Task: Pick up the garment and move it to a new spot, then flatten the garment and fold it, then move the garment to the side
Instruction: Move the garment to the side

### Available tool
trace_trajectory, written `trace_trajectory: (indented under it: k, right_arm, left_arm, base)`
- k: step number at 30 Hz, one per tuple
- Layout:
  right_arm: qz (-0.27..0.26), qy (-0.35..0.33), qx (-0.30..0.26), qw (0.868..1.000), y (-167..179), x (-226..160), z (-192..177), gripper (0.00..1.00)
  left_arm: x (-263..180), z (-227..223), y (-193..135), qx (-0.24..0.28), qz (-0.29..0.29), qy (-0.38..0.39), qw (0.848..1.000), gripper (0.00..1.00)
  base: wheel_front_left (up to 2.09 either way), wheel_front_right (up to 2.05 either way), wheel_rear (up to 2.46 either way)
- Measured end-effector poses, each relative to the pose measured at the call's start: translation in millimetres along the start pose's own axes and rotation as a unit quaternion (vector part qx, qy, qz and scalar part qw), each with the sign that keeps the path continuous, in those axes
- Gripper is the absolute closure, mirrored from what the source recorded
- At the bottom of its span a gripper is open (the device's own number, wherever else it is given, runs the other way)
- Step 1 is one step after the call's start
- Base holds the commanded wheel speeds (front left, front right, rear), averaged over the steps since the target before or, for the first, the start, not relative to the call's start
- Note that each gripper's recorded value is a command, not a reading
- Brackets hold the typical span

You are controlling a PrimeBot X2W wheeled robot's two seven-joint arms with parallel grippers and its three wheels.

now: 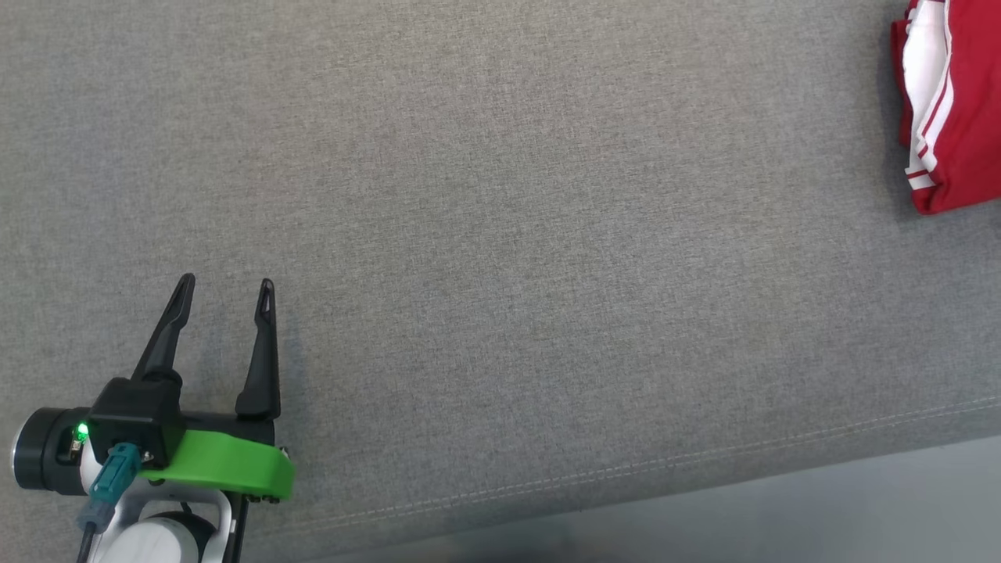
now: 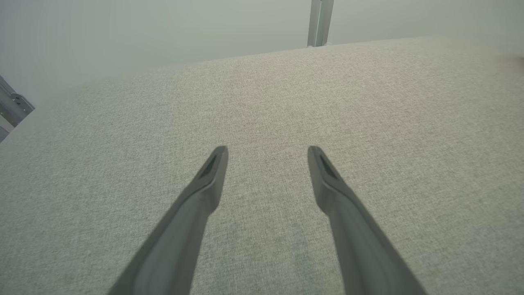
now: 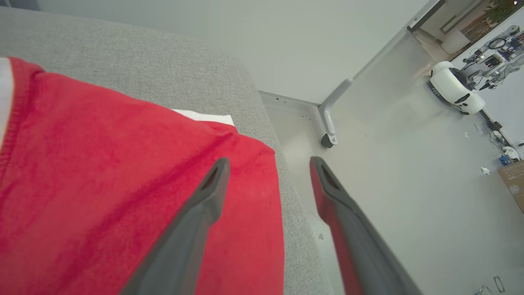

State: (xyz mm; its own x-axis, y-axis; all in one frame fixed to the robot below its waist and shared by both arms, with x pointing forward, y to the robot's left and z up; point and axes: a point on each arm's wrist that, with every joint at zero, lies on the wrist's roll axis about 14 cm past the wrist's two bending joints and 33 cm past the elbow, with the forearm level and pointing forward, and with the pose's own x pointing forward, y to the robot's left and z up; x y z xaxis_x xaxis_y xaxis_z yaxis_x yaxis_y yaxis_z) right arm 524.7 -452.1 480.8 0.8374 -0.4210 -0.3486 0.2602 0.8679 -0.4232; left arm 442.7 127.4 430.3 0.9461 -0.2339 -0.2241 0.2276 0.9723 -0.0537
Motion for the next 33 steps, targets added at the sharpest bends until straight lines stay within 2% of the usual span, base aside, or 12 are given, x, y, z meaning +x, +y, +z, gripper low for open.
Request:
trace_trajectory:
  k: [9,13,20,23,33]
  right_arm:
    - [0.015,-0.042,0.004,0.999,14,-10,22,0.0]
    - [0.032,-0.085,0.037,0.995,30,-19,47,0.0]
    - [0.074,-0.153,0.073,0.983,60,-49,84,0.0]
    - [0.1,-0.18,0.085,0.975,75,-71,94,0.0]
    - [0.161,-0.227,0.14,0.95,115,-124,104,0.0]
  left_arm:
    - [-1,13,-10,-0.006,-0.008,-0.021,1.0,0.0]
    - [-3,25,-17,-0.02,-0.015,-0.043,0.999,0.0]
    - [-13,51,-21,-0.061,-0.012,-0.093,0.994,0.0]
    - [-22,63,-13,-0.06,0.006,-0.118,0.991,0.0]
    - [-53,70,2,-0.07,0.047,-0.135,0.987,0.0]
  base:
    - [0.0,0.0,0.0]
    - [0.0,0.0,0.0]
    - [0.0,0.0,0.0]
    - [0.0,0.0,0.0]
    - [0.0,0.0,0.0]
